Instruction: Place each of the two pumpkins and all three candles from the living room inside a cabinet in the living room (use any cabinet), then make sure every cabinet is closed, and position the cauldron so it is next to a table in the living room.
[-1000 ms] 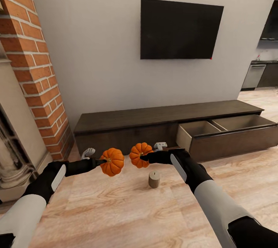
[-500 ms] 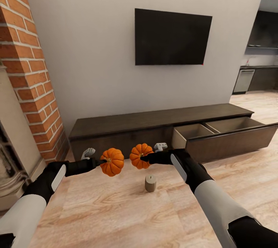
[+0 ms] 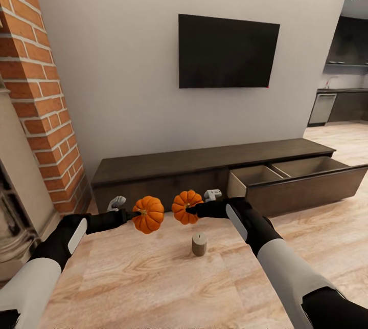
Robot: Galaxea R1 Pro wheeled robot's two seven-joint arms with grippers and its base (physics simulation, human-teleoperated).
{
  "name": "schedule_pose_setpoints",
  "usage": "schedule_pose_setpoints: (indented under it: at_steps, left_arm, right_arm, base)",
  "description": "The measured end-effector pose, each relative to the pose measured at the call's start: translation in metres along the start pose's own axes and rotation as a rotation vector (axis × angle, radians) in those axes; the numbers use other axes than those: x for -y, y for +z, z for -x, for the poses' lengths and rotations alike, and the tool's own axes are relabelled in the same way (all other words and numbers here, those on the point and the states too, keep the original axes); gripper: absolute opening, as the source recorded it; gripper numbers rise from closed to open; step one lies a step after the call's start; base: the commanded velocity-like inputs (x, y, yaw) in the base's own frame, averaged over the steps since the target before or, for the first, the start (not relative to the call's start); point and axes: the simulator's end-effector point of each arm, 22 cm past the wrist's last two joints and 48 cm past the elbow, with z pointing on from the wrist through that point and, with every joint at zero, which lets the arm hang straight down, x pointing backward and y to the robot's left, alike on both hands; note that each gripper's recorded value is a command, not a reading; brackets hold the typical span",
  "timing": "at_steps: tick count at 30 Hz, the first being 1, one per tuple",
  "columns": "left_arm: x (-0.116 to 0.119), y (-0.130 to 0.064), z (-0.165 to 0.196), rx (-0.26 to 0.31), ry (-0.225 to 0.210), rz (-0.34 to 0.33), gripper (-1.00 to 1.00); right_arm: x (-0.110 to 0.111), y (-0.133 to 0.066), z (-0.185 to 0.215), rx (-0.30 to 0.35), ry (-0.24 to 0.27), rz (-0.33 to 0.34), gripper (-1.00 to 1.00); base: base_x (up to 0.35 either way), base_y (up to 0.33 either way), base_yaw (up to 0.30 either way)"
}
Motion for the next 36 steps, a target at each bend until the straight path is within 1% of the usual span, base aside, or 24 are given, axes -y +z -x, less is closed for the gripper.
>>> schedule_pose_setpoints:
  at_steps: [7,23,25,29,36]
  left_arm:
    - [0.009,-0.005,0.005,0.007,0.012,-0.007,-1.00]
    - [0.037,-0.022,0.026,0.048,0.056,-0.022,-1.00]
    - [0.039,-0.023,0.028,0.051,0.061,-0.022,-1.00]
    - [0.039,-0.026,0.031,0.059,0.069,-0.002,-1.00]
    - [0.045,-0.031,0.037,0.070,0.079,0.002,-1.00]
  right_arm:
    - [-0.005,-0.008,0.009,0.016,-0.009,0.000,-1.00]
    - [-0.022,-0.034,0.036,0.067,-0.046,-0.004,-1.00]
    - [-0.023,-0.037,0.038,0.072,-0.050,-0.006,-1.00]
    - [-0.025,-0.042,0.043,0.080,-0.056,-0.008,-1.00]
    - [-0.029,-0.050,0.049,0.092,-0.064,-0.011,-1.00]
  base:
    - [0.000,0.000,0.000]
    - [0.000,0.000,0.000]
    - [0.000,0.000,0.000]
    - [0.000,0.000,0.000]
    - [0.000,0.000,0.000]
